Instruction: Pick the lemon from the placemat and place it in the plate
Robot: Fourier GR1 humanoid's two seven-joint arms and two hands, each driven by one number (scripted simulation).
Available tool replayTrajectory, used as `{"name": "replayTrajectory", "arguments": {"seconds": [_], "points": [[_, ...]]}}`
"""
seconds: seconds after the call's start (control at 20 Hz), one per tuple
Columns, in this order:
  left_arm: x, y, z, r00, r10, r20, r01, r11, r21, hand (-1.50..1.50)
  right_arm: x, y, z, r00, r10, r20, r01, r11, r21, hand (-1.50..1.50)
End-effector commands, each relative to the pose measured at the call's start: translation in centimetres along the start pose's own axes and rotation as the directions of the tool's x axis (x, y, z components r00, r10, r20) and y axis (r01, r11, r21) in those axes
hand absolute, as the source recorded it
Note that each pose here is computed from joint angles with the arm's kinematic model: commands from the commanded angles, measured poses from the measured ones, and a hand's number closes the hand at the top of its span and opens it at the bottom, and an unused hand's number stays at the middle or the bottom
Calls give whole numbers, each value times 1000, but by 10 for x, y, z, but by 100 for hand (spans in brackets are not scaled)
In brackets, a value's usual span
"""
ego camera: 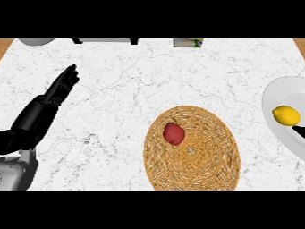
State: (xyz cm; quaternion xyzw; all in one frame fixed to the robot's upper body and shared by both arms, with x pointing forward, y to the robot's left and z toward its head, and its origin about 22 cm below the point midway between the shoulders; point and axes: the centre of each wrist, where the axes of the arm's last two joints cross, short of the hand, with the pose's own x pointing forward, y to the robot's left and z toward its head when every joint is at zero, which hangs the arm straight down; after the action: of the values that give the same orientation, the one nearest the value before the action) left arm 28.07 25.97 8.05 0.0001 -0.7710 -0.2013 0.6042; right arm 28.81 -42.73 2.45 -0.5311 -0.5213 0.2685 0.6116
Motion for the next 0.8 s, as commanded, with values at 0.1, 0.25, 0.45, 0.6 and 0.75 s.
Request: {"name": "replayTrajectory", "arguments": {"seconds": [0.1, 0.25, 0.45, 0.6, 0.75], "points": [[2, -7, -11, 1000, 2, -2, -2, 1000, 14, 0, -13, 11, -14, 985, -141, 104, 147, 988, -47, -150], [-14, 10, 14, 1000, -3, -6, 3, 1000, -1, 0, -10, -13, -24, 963, -195, 187, 215, 972, -92, -150], [-13, 2, 15, 1000, 9, -19, -8, 1000, 11, 0, -20, -16, -13, 874, -419, 247, 442, 896, -42, -150], [-6, 10, 12, 1000, -2, -23, 3, 1000, 27, 0, -12, -17, -12, 762, -613, 209, 620, 784, 37, -150], [-2, 7, 21, 999, -7, -31, 9, 999, 46, 0, -34, -33, -2, 676, -711, 191, 718, 695, 46, -150]]}}
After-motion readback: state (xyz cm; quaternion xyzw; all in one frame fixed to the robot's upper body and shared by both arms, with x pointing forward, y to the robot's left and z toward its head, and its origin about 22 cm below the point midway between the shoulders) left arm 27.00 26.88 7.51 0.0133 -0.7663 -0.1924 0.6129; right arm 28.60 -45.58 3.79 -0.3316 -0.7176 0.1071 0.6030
